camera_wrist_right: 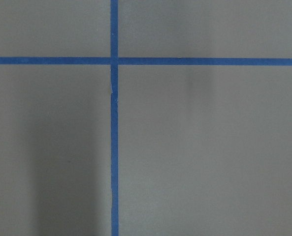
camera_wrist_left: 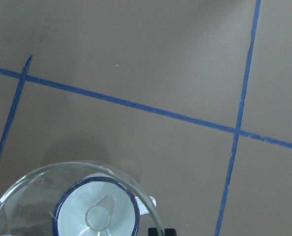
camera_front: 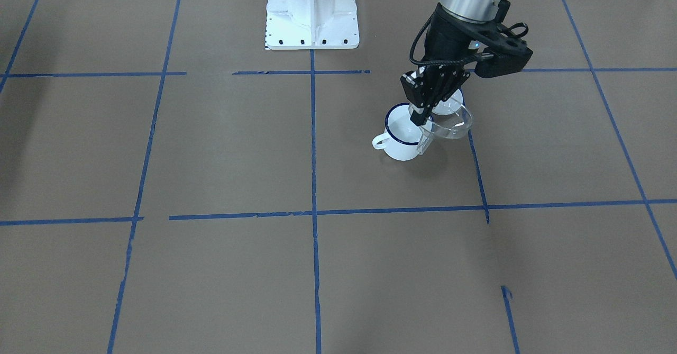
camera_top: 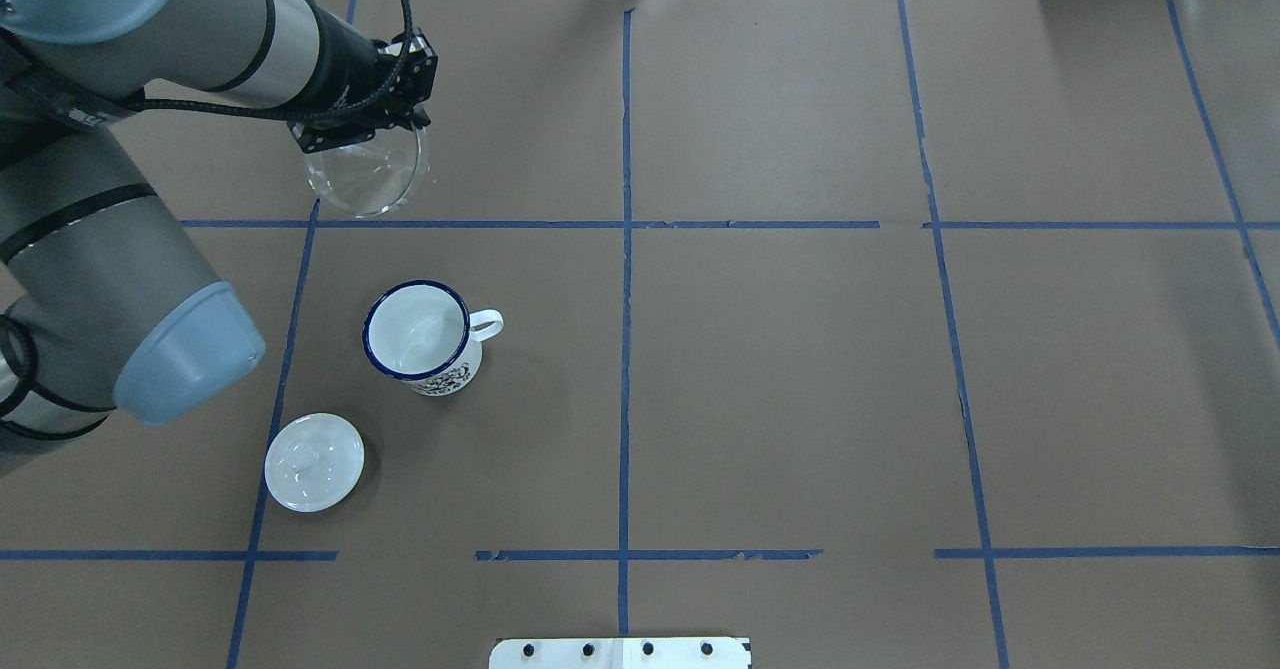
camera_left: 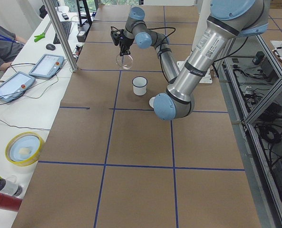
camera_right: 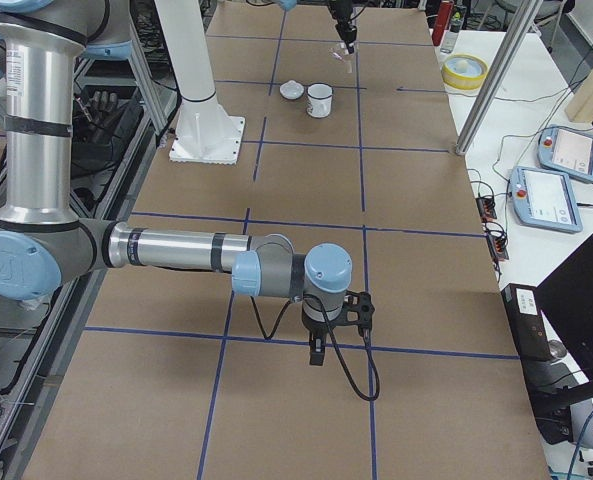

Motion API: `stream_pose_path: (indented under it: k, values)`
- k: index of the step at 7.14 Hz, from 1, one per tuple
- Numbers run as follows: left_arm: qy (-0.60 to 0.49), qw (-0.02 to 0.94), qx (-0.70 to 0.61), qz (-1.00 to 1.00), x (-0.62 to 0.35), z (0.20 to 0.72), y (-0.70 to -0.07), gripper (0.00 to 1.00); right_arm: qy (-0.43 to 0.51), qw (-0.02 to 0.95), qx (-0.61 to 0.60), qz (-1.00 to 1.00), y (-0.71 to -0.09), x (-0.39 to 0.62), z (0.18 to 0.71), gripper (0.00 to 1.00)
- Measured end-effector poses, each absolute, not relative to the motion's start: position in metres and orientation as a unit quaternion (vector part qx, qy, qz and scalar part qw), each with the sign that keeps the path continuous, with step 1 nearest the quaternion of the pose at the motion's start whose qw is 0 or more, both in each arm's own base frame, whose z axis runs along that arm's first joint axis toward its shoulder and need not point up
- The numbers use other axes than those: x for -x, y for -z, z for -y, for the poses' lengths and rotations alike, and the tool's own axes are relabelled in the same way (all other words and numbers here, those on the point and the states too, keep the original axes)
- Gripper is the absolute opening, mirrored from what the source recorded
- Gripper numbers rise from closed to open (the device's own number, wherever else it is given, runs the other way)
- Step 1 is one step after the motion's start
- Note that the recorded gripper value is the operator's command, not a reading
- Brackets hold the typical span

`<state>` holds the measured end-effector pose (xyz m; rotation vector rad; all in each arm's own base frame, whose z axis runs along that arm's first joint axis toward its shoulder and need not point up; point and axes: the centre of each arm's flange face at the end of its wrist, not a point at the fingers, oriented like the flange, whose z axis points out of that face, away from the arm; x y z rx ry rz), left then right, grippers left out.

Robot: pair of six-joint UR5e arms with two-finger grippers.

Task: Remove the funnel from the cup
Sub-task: 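Carry the glass funnel farther from the robot and lower it onto the table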

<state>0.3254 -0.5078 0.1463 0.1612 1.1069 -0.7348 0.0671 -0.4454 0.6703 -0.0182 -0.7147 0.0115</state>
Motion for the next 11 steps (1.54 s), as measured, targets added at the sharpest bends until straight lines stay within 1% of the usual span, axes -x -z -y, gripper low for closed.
stream_pose_path:
  k: [2, 3, 5, 6, 7, 8, 9, 10, 11]
  values:
    - [0.468, 0.689, -0.101, -0.544, -0.343, 0.557, -0.178, 0.0, -0.006, 0.937, 0.009, 0.35, -0.67, -0.067, 0.445, 1.0]
    - [0.517, 0.645, -0.118, -0.55, -0.355, 0.584, -0.211, 0.0, -0.006, 0.937, 0.009, 0.35, -0.67, -0.067, 0.445, 1.0]
    - [0.576, 0.566, -0.165, -0.566, -0.381, 0.633, -0.297, 0.0, -0.006, 0.937, 0.009, 0.35, -0.67, -0.067, 0.445, 1.0]
    - [0.589, 0.552, -0.178, -0.563, -0.393, 0.645, -0.334, 0.0, -0.006, 0.937, 0.009, 0.35, -0.67, -0.067, 0.445, 1.0]
    - [0.595, 0.553, -0.18, -0.555, -0.406, 0.651, -0.358, 0.0, -0.006, 0.937, 0.009, 0.35, -0.67, -0.067, 0.445, 1.0]
    - [0.595, 0.559, -0.179, -0.549, -0.42, 0.652, -0.37, 0.04, -0.006, 0.937, 0.009, 0.35, -0.67, -0.067, 0.445, 1.0]
    - [0.593, 0.564, -0.176, -0.546, -0.429, 0.651, -0.375, 0.2, -0.006, 0.937, 0.009, 0.35, -0.67, -0.067, 0.445, 1.0]
    - [0.59, 0.569, -0.174, -0.545, -0.436, 0.649, -0.377, 0.44, -0.006, 0.937, 0.009, 0.35, -0.67, -0.067, 0.445, 1.0]
    - [0.587, 0.573, -0.173, -0.545, -0.44, 0.646, -0.378, 0.64, -0.006, 0.937, 0.009, 0.35, -0.67, -0.067, 0.445, 1.0]
